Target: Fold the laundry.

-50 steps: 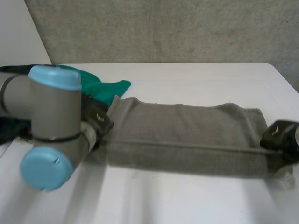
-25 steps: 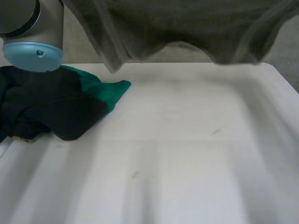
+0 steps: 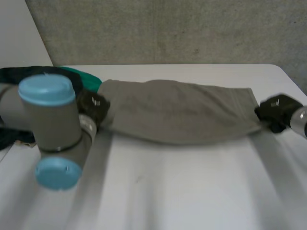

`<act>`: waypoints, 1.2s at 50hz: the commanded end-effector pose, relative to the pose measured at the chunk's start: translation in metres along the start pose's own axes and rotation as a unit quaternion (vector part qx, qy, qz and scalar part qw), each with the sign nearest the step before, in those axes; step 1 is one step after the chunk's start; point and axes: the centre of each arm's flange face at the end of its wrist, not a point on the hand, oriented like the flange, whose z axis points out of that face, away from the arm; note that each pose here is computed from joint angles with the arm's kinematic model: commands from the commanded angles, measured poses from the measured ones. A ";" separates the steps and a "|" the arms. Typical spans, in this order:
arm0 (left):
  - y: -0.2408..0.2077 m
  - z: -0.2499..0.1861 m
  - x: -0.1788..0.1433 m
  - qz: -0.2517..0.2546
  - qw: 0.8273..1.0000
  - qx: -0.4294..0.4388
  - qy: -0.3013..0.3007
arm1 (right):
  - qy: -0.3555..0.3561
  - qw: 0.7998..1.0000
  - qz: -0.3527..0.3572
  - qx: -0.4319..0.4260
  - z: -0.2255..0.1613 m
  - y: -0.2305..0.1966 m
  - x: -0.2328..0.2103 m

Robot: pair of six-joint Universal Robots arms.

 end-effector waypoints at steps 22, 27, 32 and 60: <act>-0.030 0.014 0.008 0.045 0.998 -0.038 0.024 | -0.027 0.995 -0.062 -0.071 0.001 0.020 0.024; -0.043 0.054 0.005 0.050 0.999 -0.007 -0.011 | 0.016 0.998 -0.055 -0.042 0.034 0.022 0.027; -0.052 0.093 0.009 0.077 0.995 0.040 -0.037 | 0.049 0.997 -0.066 -0.006 0.059 0.019 0.028; -0.075 0.132 0.010 0.069 0.968 0.138 -0.197 | 0.233 0.969 -0.004 0.082 0.090 -0.003 0.052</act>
